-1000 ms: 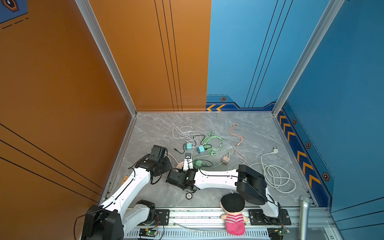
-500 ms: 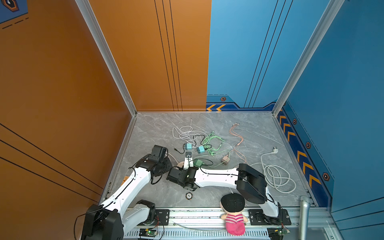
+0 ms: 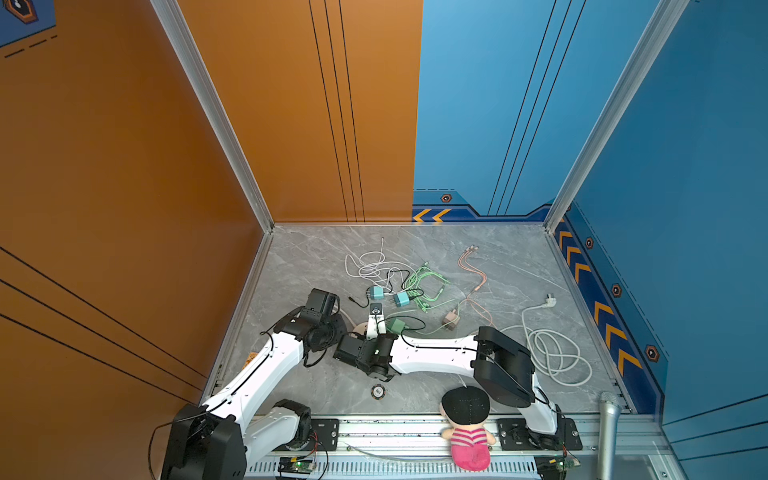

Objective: Insert the plug
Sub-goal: 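Press the mint-green charger's prongs into the pink strip's outlet with the right gripper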

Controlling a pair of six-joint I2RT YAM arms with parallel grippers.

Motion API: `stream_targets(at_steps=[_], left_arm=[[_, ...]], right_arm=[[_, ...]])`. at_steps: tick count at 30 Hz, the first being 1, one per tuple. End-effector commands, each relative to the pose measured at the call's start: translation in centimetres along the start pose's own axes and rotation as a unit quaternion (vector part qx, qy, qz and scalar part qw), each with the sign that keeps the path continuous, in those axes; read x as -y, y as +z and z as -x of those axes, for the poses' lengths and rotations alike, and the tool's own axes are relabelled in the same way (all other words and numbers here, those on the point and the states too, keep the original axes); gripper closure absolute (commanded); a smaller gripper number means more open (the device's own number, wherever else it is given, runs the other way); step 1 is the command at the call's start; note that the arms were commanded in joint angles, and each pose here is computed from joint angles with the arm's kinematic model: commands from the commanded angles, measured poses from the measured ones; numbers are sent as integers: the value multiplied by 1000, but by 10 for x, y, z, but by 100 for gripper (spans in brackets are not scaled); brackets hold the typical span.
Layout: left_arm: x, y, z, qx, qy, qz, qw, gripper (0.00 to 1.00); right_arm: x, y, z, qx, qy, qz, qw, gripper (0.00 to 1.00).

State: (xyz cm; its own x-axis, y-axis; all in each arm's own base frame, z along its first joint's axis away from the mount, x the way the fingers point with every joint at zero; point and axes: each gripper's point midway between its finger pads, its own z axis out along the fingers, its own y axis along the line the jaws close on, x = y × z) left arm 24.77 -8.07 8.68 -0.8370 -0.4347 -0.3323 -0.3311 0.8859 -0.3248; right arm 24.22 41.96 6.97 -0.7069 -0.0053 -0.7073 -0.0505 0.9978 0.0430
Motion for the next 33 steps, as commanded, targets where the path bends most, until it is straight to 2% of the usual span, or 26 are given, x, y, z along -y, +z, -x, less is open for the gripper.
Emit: stream_targets(at_steps=[1,3,8,14,18,23,33], left_arm=[[6,-6,6,8,13,0,1000,80],[6,-7,7,10,13,-2,1000,79],[5,-9,10,17,11,0,1000,77],[5,-11,12,23,6,0,1000,74],[7,-13,14,25,5,-4,1000,69],[8,-15,17,31,6,-5,999,68],[9,-17,20,33,3,-7,999,66]], right_arm=[[20,29,-89,-145,-80,-19,986,87],[17,27,-80,-137,-78,-15,987,79],[15,25,-67,-125,-82,-14,989,76],[6,18,-42,-98,-101,-9,990,68],[4,17,-39,-99,-100,-4,990,65],[4,13,-27,-90,-95,-1,991,63],[-4,-19,9,-53,-101,31,993,56]])
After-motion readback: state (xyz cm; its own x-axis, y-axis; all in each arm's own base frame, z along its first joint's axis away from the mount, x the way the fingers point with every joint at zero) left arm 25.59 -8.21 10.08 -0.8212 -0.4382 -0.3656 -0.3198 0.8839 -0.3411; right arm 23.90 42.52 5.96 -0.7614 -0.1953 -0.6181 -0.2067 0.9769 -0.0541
